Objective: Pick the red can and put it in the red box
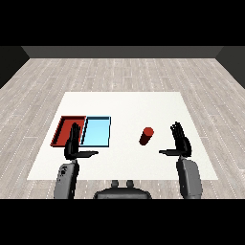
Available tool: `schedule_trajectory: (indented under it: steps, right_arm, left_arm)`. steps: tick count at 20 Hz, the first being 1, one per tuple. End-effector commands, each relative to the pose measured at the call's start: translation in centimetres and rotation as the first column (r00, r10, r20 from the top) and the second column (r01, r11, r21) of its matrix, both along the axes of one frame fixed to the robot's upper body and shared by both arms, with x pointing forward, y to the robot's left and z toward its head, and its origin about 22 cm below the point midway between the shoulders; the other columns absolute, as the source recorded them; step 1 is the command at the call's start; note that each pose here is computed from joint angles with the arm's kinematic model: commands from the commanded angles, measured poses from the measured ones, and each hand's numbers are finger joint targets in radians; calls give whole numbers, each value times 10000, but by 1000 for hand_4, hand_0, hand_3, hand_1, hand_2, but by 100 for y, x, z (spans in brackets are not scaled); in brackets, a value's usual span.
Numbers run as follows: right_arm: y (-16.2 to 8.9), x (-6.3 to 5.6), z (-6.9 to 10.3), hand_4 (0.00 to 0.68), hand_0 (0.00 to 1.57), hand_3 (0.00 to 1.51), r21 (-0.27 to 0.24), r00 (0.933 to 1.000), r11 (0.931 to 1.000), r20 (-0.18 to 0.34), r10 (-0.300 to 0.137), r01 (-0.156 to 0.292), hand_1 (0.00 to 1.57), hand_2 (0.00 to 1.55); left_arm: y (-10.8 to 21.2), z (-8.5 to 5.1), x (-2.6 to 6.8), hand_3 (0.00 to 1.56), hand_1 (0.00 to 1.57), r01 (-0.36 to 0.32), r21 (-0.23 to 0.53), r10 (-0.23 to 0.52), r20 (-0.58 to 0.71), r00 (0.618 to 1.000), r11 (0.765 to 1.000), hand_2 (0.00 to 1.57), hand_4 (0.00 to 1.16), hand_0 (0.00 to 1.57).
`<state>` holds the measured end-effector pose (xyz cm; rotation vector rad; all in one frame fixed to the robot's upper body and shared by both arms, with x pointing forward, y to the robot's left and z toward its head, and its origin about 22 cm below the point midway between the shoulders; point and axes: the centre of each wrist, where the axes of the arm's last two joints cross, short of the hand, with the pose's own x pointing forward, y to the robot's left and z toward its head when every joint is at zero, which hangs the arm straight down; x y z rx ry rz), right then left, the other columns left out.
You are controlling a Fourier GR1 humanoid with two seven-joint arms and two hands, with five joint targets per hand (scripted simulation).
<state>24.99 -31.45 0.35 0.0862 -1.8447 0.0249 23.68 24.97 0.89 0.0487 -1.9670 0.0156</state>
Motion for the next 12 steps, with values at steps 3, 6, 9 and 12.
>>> schedule_trajectory:
  steps: [3, 6, 9, 12]
  right_arm:
    - [-13, 217, 44, 0, 0, 0, 233, 10000, 9997, -72, 50, -48, 0, 0]
    - [123, -17, -58, 0, 0, 0, 307, 10000, 9995, 19, -56, 55, 0, 0]
    - [200, 121, -284, 0, 0, 0, 417, 9997, 9991, -258, 46, -35, 0, 0]
    - [229, 337, -106, 0, 0, 0, 782, 9992, 9969, -365, 160, -131, 0, 0]
  left_arm:
    - [-28, -25, 73, 0, 0, -139, 170, 140, -32, 9999, 9998, 0, 0, 0]
    - [-135, 8, 28, 0, 0, 216, -115, -217, -65, 9997, 9997, 0, 0, 0]
    - [-22, -136, 11, 0, 0, -68, 459, 65, 76, 10000, 9989, 0, 0, 0]
    - [120, 132, 84, 0, 0, -44, -131, 47, 232, 9997, 9999, 0, 0, 0]
